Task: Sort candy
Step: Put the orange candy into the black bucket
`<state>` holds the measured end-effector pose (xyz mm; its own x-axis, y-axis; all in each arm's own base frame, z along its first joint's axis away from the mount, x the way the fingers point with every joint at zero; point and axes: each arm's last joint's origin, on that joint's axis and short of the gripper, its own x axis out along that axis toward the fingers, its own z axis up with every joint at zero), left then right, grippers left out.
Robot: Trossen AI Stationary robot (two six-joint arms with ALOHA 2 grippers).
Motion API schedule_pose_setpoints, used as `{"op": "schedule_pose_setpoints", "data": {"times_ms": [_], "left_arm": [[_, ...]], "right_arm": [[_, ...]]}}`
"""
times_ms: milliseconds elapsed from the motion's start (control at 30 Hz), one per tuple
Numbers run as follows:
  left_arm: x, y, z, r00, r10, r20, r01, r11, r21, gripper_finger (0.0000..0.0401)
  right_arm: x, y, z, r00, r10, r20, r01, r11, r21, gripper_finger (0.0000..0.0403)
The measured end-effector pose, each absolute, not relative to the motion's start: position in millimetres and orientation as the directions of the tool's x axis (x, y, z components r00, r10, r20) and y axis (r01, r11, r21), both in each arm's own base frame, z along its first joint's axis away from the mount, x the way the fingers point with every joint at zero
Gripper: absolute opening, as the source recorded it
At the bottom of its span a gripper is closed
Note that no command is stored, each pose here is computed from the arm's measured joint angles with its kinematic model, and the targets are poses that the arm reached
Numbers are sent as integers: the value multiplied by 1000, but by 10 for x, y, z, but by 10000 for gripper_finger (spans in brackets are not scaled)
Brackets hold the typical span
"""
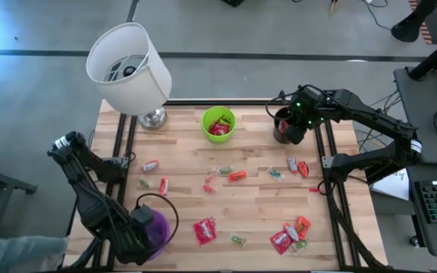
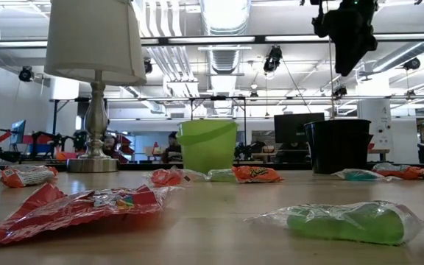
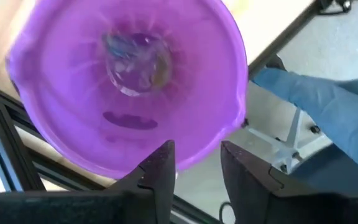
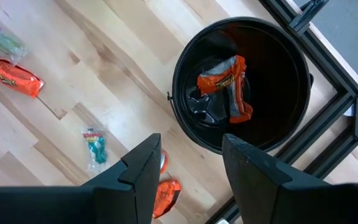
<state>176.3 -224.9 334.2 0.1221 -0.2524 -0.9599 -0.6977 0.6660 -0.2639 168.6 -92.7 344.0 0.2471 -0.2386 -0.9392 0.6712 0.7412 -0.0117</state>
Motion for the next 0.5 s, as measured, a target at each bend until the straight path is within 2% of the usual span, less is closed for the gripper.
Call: {"op": "schedule_pose_setpoints", "data": {"times_ms": [100, 300, 500], "left_arm": [[1758, -2213, 3333, 153, -186, -970, -702, 671, -240, 111], [1794, -2067, 3323, 266, 31, -963, -722, 669, -178, 104], [1848, -1861, 3330, 207, 126, -970, -724, 687, -65, 102]], "right_arm": [[1680, -924, 3438, 241, -235, -942, 668, 744, -15, 164], [1681, -915, 3436, 252, -207, -945, 661, 751, 11, 164], [1698, -882, 3436, 311, -95, -946, 649, 748, 138, 164]]}}
